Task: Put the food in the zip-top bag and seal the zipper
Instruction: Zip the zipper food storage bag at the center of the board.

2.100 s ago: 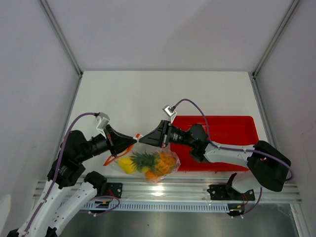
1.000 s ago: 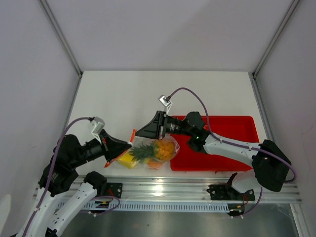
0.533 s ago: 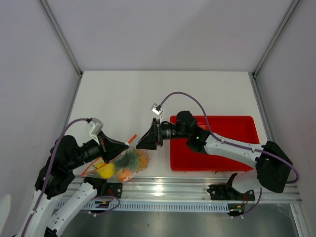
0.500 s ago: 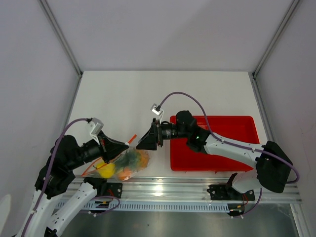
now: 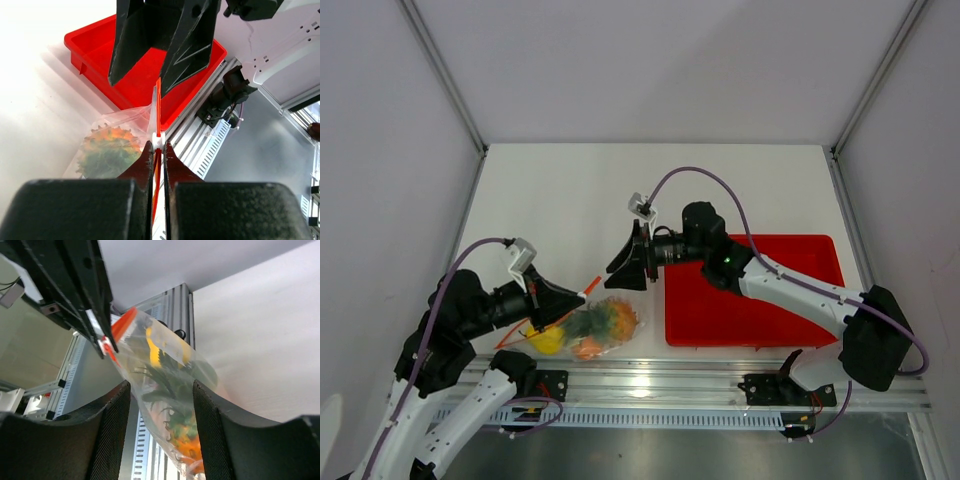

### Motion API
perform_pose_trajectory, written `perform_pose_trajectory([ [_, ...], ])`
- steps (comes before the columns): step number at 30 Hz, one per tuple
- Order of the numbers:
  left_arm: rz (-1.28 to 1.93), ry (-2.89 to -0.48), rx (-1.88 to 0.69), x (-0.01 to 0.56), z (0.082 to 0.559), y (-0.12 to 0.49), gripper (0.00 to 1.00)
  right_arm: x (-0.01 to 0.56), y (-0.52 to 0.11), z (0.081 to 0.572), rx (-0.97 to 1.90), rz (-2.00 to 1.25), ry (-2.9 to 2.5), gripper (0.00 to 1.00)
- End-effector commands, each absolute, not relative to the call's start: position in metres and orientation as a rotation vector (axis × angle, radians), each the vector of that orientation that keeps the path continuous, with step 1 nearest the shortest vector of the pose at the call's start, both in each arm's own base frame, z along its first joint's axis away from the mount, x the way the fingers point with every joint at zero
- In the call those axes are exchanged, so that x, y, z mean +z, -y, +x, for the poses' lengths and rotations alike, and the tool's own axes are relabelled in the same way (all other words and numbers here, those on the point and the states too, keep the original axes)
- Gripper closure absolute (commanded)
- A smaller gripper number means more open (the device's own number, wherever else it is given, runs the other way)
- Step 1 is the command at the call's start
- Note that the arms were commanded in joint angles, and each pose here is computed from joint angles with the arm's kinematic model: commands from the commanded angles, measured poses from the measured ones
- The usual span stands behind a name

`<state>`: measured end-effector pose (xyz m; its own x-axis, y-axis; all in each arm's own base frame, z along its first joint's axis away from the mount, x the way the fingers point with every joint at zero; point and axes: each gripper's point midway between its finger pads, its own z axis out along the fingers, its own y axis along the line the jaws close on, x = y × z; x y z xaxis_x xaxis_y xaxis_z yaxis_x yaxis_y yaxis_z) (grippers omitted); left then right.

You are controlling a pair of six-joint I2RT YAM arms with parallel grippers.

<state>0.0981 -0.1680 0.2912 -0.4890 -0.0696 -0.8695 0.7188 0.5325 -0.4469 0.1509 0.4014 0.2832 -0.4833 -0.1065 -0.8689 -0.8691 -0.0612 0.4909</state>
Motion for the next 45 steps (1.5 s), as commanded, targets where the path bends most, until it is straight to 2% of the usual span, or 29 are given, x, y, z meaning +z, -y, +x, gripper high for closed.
perform_pose_trajectory([
  [1,0.579,-1.791,-1.104,0.300,0.098,0.175,1.00,0.314,-0.403,0.141,1.634,-1.189,-1.416,0.45],
  [25,0.585,-1.794,-1.126,0.295,0.099,0.179,0.99,0.333,-0.420,0.116,1.773,-1.297,-1.272,0.60],
  [31,0.583,-1.793,-1.132,0.294,0.099,0.180,0.99,0.328,-0.423,0.112,1.778,-1.319,-1.280,0.71],
  [38,0.586,-1.793,-1.136,0.295,0.099,0.181,0.99,0.325,-0.424,0.110,1.768,-1.327,-1.284,0.73],
  [45,0.586,-1.798,-1.139,0.293,0.099,0.181,0.99,0.326,-0.424,0.110,1.768,-1.321,-1.292,0.89],
])
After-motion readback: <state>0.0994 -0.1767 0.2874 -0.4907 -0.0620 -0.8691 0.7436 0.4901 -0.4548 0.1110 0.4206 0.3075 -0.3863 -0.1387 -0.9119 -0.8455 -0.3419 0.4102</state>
